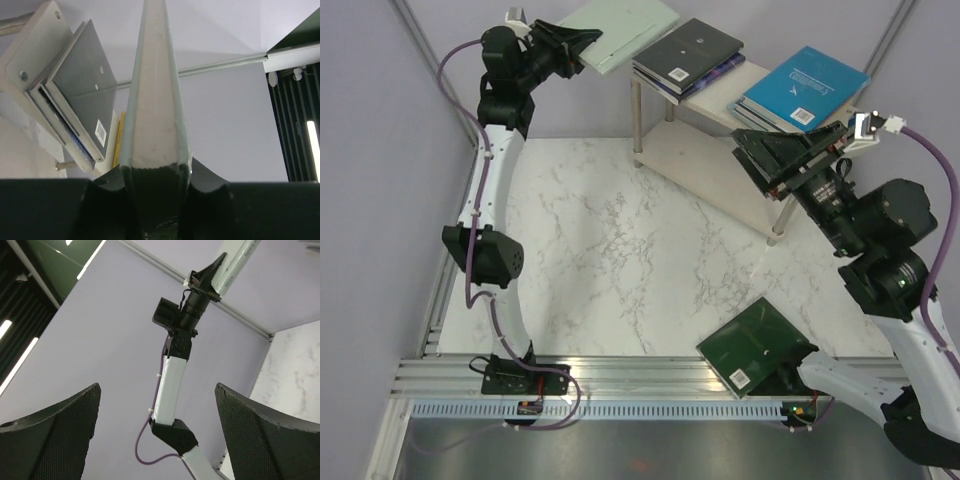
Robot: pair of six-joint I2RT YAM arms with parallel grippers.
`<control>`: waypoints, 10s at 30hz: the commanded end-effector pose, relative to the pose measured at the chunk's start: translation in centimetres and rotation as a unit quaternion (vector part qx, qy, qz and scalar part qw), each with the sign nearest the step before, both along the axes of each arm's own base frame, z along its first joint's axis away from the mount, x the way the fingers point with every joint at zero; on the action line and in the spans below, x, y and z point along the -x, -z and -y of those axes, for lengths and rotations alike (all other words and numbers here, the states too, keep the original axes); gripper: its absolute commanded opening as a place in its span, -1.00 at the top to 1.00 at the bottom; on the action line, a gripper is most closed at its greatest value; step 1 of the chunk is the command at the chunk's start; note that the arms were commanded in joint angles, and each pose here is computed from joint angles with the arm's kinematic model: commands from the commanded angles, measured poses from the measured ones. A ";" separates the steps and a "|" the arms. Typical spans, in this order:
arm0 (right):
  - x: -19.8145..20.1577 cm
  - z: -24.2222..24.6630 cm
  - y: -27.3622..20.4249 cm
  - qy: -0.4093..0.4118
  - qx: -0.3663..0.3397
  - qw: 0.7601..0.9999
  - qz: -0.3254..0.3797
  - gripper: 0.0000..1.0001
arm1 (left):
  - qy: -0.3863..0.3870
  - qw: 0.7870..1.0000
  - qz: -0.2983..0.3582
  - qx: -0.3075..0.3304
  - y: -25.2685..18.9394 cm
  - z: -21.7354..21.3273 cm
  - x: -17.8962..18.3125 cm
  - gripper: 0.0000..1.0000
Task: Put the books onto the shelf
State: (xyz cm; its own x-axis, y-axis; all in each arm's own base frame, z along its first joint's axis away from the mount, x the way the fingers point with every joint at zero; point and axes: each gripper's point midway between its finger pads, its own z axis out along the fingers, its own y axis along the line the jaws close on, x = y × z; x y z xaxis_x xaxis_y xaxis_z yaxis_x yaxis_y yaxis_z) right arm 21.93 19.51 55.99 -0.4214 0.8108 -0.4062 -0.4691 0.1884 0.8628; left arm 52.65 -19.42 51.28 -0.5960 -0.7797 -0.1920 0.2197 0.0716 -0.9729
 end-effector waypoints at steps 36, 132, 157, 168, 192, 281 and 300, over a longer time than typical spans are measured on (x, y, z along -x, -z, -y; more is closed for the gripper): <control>2.5 6.4 7.8 0.118 0.118 0.982 -0.087 -0.96 | -0.016 0.999 0.043 0.009 1.0 9.3 -1.4 -0.41; 1.5 5.6 12.1 0.110 0.161 0.973 -0.123 -0.94 | 0.061 0.995 0.019 0.082 2.5 11.4 -2.7 0.92; 1.1 4.5 13.5 0.087 0.184 0.970 -0.132 -0.93 | 0.093 0.995 -0.008 0.029 5.6 7.1 1.1 -0.85; -0.1 4.7 21.0 0.090 0.302 0.916 -0.248 -0.93 | 0.159 0.985 0.027 -0.053 6.5 5.6 8.9 -0.90; 1.3 18.0 46.3 0.080 0.420 0.645 -0.633 -0.96 | 0.451 0.825 -0.150 -0.305 36.0 12.7 42.3 -0.89; -0.5 -3.4 26.3 -0.147 -0.082 0.869 -0.465 -0.76 | 0.009 0.966 -0.189 -0.177 18.0 12.5 28.3 0.95; -3.7 -3.9 25.5 -0.131 -0.114 0.887 -0.427 -0.07 | 0.127 0.977 -0.169 0.004 11.4 14.1 31.9 0.95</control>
State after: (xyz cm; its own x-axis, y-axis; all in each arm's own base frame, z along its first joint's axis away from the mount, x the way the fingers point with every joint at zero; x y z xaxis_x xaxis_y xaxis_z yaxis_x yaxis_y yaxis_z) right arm 25.14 23.26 28.91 -0.6753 0.6595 0.3302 0.4137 -0.0320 0.9099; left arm 21.36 -33.55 33.24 -0.7850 -0.6195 0.0081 -0.2064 0.2492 -0.9462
